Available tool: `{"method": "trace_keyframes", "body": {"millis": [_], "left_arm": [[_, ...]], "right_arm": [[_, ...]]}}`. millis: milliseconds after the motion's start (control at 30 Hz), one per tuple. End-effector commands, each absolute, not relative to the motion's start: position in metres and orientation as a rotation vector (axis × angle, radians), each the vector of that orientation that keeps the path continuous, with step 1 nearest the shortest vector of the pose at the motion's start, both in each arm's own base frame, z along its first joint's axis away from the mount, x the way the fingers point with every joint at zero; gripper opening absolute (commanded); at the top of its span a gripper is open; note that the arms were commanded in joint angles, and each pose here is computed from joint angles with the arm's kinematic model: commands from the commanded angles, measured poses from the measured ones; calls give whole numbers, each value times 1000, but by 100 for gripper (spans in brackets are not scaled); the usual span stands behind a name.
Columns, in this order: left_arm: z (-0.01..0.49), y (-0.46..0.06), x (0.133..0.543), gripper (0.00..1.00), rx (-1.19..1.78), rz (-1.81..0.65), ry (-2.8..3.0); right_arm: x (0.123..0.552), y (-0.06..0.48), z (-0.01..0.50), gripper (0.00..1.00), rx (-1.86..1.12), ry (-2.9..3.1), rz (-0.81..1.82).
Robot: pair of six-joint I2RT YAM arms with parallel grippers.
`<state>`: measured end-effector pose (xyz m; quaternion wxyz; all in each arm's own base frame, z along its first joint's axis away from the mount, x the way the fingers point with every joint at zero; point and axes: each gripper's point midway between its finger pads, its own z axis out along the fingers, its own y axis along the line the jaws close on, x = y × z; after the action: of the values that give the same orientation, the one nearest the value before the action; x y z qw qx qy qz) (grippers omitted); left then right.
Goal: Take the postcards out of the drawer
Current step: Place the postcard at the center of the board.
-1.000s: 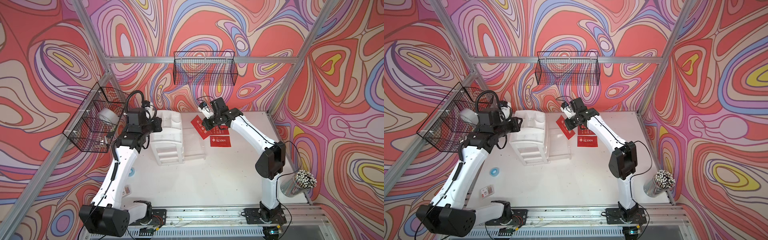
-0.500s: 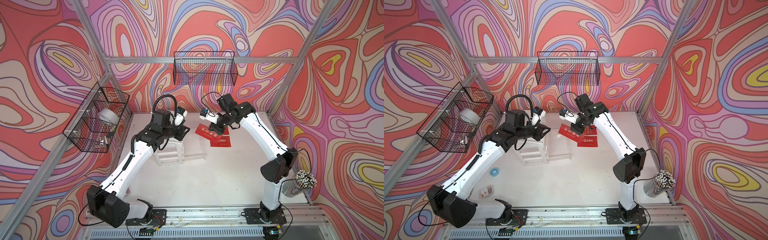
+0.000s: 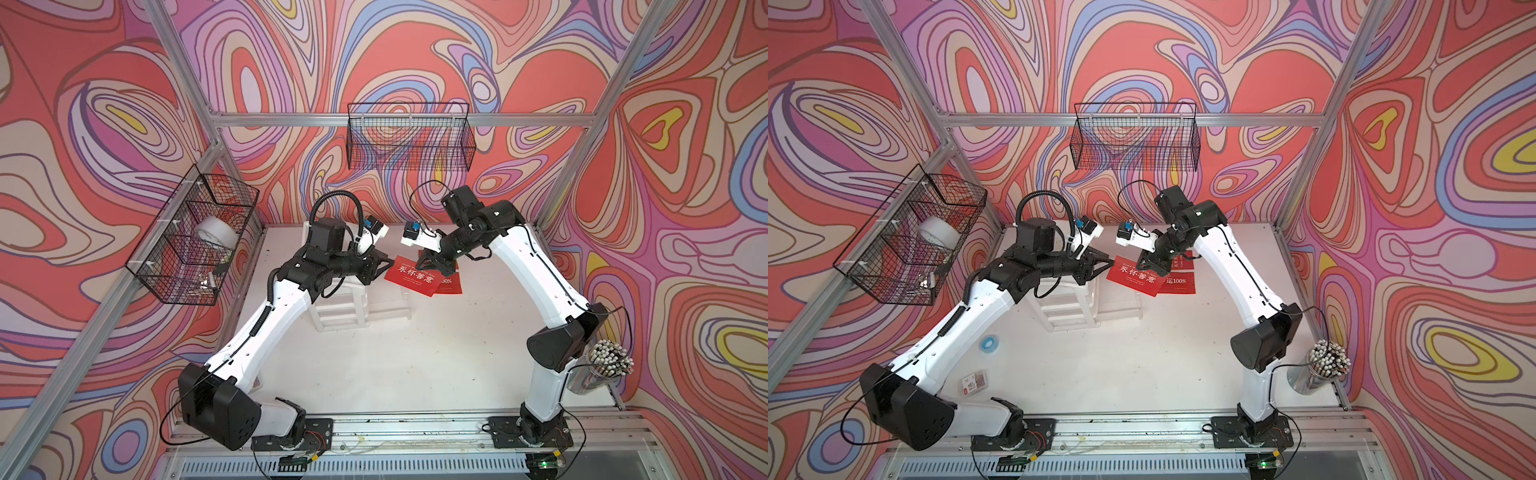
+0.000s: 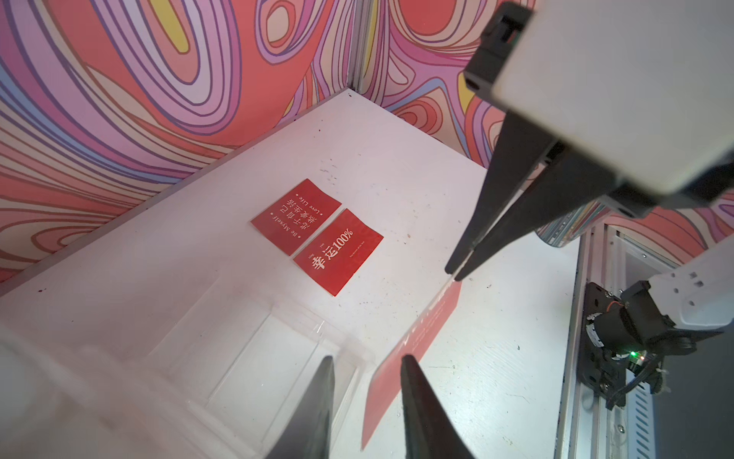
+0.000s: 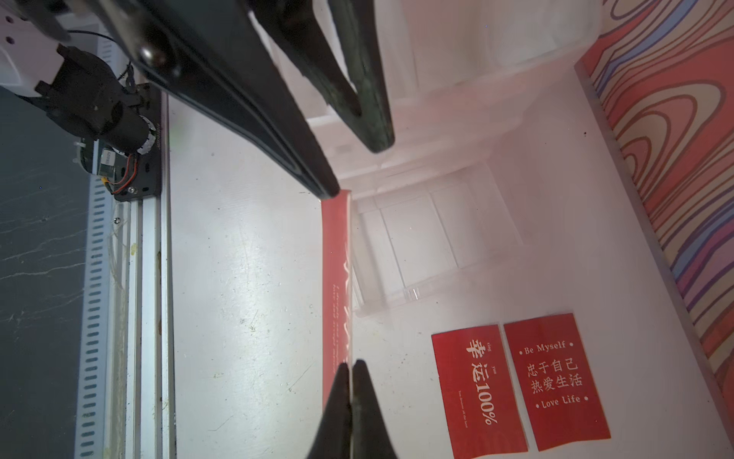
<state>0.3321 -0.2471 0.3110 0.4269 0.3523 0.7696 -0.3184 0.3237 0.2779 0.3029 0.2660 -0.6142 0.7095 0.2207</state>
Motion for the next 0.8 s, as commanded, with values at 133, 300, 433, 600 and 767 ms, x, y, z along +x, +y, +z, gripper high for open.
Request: {"method": "trace_keyframes", "body": {"millis": [133, 300, 433, 600, 767], "left_arm": [[315, -263, 316, 31, 996, -908, 1855], [315, -269, 310, 26, 1042, -972, 1850], [312, -273, 308, 19, 1065, -999, 1863], [311, -275, 307, 1, 1076, -1011, 1861], [310, -274, 309, 0, 1063, -991, 1871]], "right_arm": [[308, 281, 320, 0, -1682, 1820, 672], [308, 283, 320, 0, -1689, 1809, 682], [307, 283, 320, 0, -1689, 1804, 685], [307, 284, 319, 0, -1690, 1803, 689], [317, 283, 320, 5, -1638, 1816, 684]]}}
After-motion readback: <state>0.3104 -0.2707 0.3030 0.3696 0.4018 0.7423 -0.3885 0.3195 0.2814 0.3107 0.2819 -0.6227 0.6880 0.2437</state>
